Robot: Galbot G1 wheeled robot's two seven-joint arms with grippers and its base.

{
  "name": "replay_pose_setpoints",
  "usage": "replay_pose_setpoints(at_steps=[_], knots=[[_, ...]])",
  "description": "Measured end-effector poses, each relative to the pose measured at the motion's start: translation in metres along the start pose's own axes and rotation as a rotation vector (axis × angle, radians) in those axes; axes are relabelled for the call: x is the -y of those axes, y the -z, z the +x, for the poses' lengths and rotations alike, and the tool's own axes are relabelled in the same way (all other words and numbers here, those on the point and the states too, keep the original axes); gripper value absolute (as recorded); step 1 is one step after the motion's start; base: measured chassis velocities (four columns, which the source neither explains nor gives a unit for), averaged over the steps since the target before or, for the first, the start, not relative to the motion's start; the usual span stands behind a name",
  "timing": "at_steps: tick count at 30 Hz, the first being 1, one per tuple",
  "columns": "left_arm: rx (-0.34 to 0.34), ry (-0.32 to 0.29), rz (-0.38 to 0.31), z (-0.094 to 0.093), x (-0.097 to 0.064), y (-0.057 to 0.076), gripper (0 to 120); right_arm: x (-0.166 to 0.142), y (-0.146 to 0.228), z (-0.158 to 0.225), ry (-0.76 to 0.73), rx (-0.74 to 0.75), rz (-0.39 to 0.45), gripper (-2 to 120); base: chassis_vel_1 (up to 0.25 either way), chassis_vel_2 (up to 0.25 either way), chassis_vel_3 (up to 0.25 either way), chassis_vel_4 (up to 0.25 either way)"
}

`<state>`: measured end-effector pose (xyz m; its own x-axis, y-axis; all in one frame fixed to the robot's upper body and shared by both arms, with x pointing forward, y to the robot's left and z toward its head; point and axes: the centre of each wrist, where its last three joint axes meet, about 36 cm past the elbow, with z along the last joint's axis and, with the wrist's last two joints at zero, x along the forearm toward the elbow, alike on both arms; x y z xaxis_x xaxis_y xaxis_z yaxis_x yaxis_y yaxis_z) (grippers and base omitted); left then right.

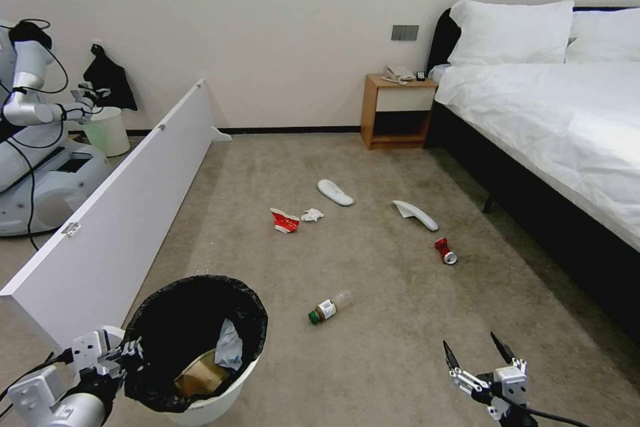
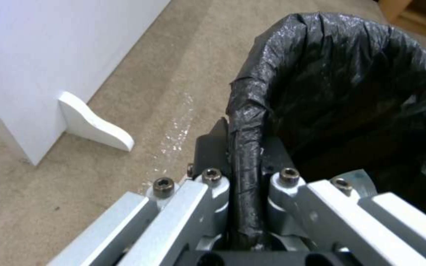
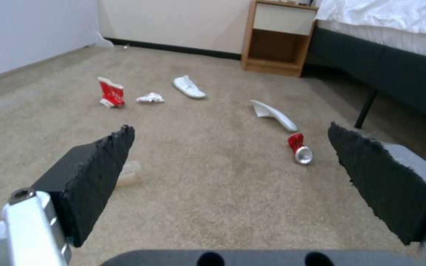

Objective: Pick up the trash bin, then pick up the garbage from the floor and place it into the trash bin.

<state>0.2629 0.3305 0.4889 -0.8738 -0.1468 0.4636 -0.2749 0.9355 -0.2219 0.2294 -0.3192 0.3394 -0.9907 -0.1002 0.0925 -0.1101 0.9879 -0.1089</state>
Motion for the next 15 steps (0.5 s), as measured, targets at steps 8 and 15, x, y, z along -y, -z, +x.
replay_pose_setpoints(at_steps=[8,15], knots=[[-0.003,-0.013,-0.008,-0.0004,0.0025,0.0004,4,0.0001,-0.0023,0.0027,0.005,-0.003,-0.002,100,0.000,0.000,0.000,0.000],[0.005,-0.028,-0.009,0.0013,0.0044,0.0047,4,0.0026,-0.0010,0.0021,-0.008,0.003,-0.002,100,-0.049,0.057,0.055,-0.059]])
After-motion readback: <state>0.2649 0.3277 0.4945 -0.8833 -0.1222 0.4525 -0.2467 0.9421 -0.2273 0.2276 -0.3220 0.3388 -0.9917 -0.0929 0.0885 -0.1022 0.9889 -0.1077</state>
